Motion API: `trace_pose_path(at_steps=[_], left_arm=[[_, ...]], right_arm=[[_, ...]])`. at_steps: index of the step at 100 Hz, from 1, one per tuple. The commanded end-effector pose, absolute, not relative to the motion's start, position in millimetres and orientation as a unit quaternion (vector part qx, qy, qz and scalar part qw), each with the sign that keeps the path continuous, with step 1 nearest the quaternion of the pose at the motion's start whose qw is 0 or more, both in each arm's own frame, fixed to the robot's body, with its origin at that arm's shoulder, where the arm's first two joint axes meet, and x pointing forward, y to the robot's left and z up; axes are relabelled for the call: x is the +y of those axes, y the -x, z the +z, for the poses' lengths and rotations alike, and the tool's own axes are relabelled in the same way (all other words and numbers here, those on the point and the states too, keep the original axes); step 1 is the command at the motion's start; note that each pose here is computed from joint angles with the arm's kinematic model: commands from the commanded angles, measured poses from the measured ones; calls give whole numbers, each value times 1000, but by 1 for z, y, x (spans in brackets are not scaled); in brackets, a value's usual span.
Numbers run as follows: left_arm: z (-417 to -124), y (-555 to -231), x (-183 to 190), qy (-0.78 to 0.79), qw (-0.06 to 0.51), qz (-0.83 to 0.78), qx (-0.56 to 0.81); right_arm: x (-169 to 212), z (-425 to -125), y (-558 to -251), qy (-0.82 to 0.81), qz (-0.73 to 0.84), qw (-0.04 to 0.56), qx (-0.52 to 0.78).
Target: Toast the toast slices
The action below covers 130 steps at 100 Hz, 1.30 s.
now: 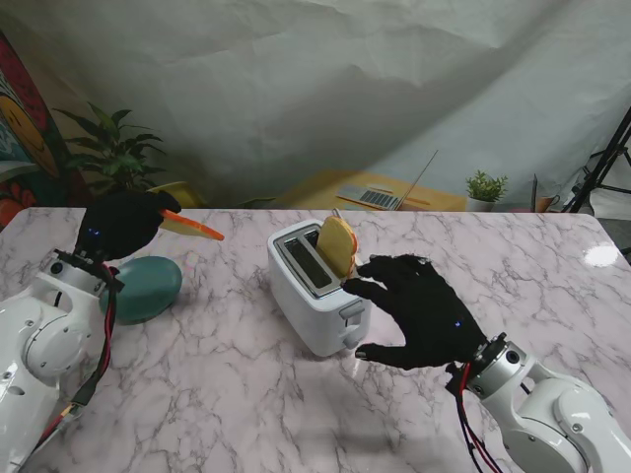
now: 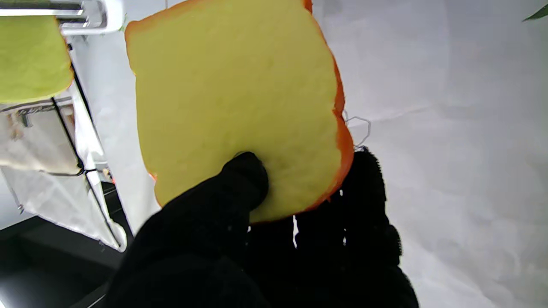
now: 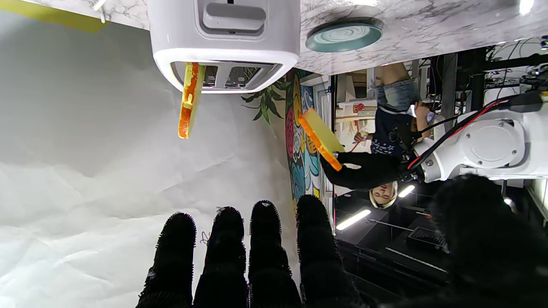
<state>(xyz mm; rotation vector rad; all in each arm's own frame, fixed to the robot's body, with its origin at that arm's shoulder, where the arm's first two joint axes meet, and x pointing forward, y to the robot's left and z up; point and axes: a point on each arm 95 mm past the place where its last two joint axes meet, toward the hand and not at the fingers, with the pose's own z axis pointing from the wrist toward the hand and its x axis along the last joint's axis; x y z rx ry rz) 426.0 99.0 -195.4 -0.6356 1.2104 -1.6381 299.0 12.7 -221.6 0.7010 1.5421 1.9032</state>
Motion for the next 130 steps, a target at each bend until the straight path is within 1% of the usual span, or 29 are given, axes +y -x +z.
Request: trace_pose_path(at_steps=[1,25,57,93,130], left_arm=[[-180,-426,82,239,473,-689,495],[-167,-422,51,198,434,-728,492],[-155,-423,20,169,329,-757,538],[-147,-441,-3,169,286,-756,564],[-153,-451,-24,146,237,-731,623]], right_arm=[[13,-221,-296,-257,713,298,581],[12,-219,-294,-257,717,296,576],[11,-219,-293,-253,714,287,586],[9,-222,-290,-257,712,281,590],[3,-229,-287,-264,713,283,584]])
